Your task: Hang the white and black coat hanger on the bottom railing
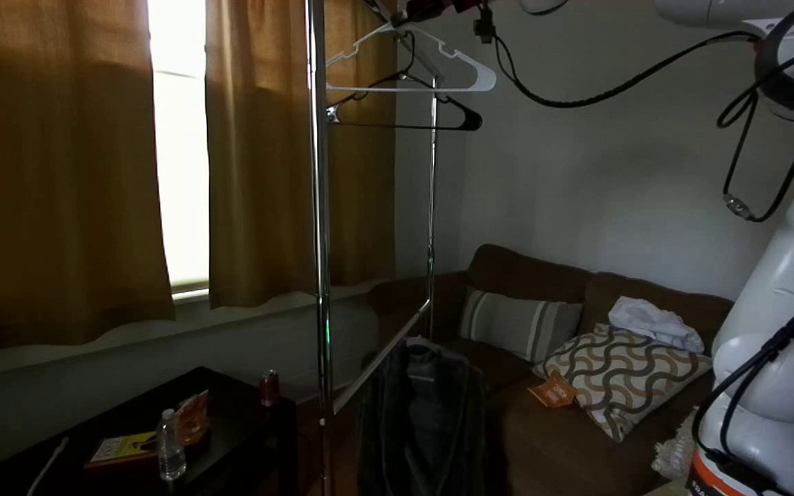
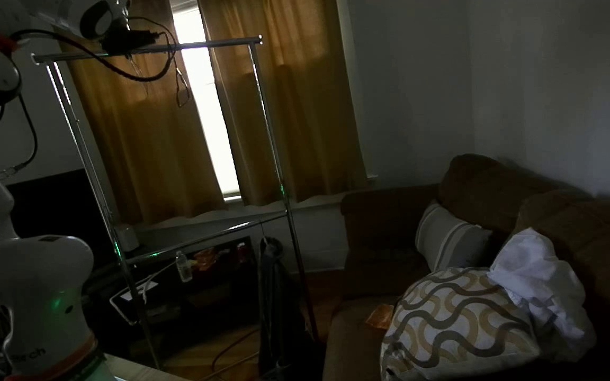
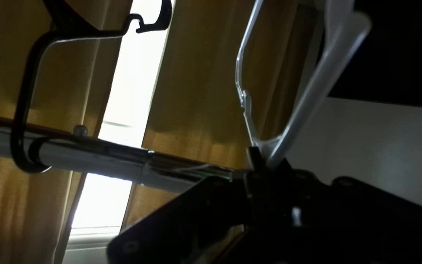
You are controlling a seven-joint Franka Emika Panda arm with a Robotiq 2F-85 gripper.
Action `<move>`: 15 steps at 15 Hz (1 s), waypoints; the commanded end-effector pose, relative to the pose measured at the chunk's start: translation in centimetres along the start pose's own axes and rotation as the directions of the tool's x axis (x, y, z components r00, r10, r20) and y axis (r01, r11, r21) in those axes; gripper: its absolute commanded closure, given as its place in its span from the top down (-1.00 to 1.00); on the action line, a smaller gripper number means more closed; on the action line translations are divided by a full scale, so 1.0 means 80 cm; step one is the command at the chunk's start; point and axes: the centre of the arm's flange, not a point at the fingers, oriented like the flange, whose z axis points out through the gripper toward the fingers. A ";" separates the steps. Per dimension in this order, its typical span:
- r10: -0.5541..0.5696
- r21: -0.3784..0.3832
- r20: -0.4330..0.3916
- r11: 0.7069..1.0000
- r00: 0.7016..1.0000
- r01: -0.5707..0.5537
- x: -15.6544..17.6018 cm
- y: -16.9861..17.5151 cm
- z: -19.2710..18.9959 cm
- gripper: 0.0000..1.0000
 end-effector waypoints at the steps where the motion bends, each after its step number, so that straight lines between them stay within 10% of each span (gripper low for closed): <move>1: 0.067 -0.043 0.122 0.997 0.990 -0.062 -0.010 -0.028 -0.054 -0.96; 15: 0.230 -0.035 0.574 0.966 0.786 -0.257 -0.116 -0.058 -0.089 -0.96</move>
